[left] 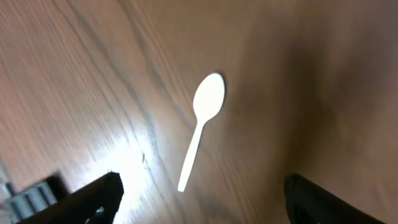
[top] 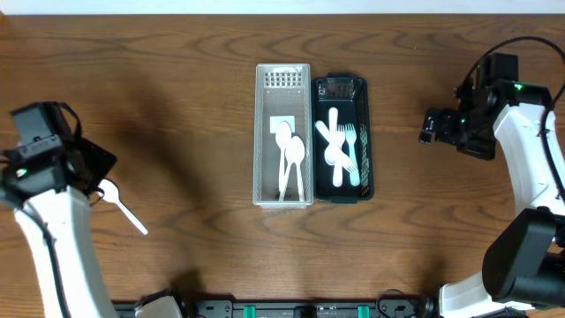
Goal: Pack container
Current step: 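Move the left gripper to the last white spoon and grasp it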
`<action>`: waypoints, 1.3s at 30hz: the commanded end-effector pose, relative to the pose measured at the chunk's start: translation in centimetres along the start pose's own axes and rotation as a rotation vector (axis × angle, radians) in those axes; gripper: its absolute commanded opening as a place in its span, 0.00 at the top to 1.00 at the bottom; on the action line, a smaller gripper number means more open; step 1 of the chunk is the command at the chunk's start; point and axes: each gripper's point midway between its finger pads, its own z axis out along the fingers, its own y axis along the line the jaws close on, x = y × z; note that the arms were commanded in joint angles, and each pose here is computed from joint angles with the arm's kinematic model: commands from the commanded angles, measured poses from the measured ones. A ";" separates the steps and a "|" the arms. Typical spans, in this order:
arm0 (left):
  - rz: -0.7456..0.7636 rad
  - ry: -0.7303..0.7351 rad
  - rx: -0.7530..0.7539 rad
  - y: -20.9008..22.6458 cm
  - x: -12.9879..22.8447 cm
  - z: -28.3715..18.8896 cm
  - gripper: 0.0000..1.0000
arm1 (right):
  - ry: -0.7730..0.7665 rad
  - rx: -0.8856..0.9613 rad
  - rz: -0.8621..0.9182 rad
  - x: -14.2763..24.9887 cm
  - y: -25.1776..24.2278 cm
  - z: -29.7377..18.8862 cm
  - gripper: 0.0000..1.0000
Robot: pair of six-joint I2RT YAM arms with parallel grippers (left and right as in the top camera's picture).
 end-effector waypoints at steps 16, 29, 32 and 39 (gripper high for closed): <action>0.057 0.349 -0.109 0.4 6.8 15.0 0.11 | 0.001 -0.007 -0.029 0.2 0.1 0.4 0.01; 0.137 0.427 -0.049 -0.7 8.5 17.5 0.11 | 0.003 -0.007 -0.031 0.2 0.1 0.4 0.01; 0.141 0.435 -0.054 -0.6 8.7 17.6 0.11 | 0.005 -0.006 -0.031 0.3 0.1 0.4 0.01; 0.133 0.439 -0.058 0.1 10.0 18.3 0.20 | 0.005 -0.006 -0.031 0.3 0.1 0.4 0.01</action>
